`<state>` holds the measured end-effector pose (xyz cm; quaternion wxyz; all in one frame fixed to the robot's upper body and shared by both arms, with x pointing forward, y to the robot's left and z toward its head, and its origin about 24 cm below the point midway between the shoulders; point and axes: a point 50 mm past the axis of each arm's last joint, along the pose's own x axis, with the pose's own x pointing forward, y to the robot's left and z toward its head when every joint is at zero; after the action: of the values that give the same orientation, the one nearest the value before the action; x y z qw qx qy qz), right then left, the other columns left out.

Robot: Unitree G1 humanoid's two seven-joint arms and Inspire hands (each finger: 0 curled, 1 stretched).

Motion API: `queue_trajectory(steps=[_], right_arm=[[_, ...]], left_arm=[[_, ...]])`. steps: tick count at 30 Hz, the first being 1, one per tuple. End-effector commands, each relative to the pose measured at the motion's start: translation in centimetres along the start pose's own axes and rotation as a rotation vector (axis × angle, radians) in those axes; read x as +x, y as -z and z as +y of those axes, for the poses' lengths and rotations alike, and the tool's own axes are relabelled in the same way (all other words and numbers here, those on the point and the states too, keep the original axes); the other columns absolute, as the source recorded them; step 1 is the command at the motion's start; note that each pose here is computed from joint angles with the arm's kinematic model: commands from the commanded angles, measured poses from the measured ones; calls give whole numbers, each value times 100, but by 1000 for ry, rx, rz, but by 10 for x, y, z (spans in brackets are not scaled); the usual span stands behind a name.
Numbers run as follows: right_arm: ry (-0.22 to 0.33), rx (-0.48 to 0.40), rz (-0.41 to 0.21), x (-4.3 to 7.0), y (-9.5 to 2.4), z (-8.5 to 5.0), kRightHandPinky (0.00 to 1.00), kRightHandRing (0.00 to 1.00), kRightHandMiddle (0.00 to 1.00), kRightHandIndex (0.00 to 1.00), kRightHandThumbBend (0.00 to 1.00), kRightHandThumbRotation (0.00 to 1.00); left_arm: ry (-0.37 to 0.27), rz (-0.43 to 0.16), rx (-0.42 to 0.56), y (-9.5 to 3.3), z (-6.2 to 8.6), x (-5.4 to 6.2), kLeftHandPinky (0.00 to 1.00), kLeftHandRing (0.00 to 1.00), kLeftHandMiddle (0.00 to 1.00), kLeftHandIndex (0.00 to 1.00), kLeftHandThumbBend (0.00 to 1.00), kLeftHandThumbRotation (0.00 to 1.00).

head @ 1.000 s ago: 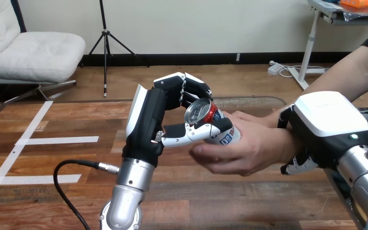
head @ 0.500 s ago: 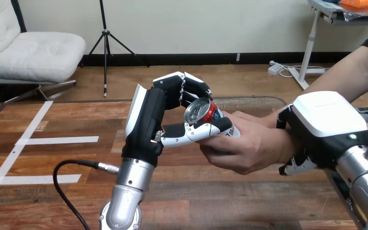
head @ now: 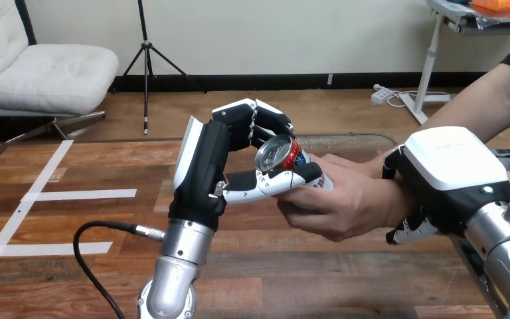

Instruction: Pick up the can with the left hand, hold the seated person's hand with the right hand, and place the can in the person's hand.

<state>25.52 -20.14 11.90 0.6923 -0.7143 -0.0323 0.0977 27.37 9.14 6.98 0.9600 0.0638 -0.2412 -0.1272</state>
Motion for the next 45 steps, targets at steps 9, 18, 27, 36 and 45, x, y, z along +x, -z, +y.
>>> queue_trajectory(steps=[9, 18, 27, 36, 45], right_arm=[[183, -25, -51, 5, -11, -36, 13, 24, 35, 50, 84, 0], [173, -56, -34, 5, -10, -37, 16, 30, 42, 56, 86, 0], [128, -97, -18, 5, -9, -36, 36, 55, 63, 65, 88, 5], [120, -132, -8, 4, -8, -37, 60, 75, 77, 74, 89, 14], [123, -140, -1, 4, -8, -37, 74, 85, 86, 81, 89, 17]], left_arm=[[56, -53, 8, -8, -6, 12, 33, 38, 42, 44, 74, 0], [57, -58, 33, -8, -4, 12, 33, 38, 42, 44, 74, 0], [71, -57, 59, -7, -3, 12, 34, 40, 43, 45, 72, 0], [186, -40, 170, -8, -3, 13, 56, 67, 72, 73, 81, 15], [245, -41, 243, -8, -2, 13, 92, 96, 97, 97, 97, 41]])
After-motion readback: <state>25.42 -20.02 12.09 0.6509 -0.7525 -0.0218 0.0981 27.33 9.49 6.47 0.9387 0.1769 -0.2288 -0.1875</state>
